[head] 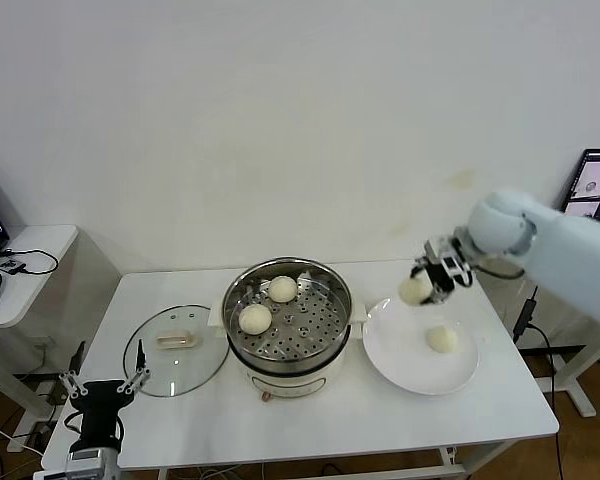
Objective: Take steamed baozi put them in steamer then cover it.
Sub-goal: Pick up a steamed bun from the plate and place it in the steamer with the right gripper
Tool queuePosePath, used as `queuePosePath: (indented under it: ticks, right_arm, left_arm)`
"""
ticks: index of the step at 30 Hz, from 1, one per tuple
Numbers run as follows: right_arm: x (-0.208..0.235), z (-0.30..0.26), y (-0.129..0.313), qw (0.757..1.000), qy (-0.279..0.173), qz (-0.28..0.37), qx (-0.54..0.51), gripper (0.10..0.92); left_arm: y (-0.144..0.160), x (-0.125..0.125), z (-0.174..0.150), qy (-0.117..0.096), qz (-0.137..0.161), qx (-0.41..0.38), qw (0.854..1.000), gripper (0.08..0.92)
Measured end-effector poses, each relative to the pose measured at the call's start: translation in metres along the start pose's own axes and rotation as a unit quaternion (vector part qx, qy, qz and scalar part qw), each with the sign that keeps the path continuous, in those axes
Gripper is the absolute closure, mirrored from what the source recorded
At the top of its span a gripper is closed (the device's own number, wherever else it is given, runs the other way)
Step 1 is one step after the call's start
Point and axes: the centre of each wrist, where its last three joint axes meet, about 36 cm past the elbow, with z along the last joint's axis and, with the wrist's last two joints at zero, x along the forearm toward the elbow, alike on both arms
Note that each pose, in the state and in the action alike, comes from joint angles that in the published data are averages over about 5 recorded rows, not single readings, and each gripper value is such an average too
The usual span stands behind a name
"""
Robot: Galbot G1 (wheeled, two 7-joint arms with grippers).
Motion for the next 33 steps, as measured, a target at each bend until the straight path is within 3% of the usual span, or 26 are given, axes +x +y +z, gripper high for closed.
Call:
queuePosePath:
  ticks: [6,15,33]
  right_arm:
    - [0.006,-0.054,-0.023,0.998,-0.035,0.010,0.049,0.409]
    - [-0.026,-0.133,-0.029,0.986,-0.079,-0.015,0.146,0.406]
    - [-0.093,-0.214,-0.004,0.928,-0.101,-0.069,0.352,0.403]
  left_arm:
    - [0.003,0.000,0.000,0.001,-0.005,-0.001,1.000,0.177]
    - [0.006,0.002,-0.001,0.001,-0.014,0.000,1.000,0.177]
    - [0.011,0.003,-0.001,0.002,-0.031,0.006,1.000,0.177]
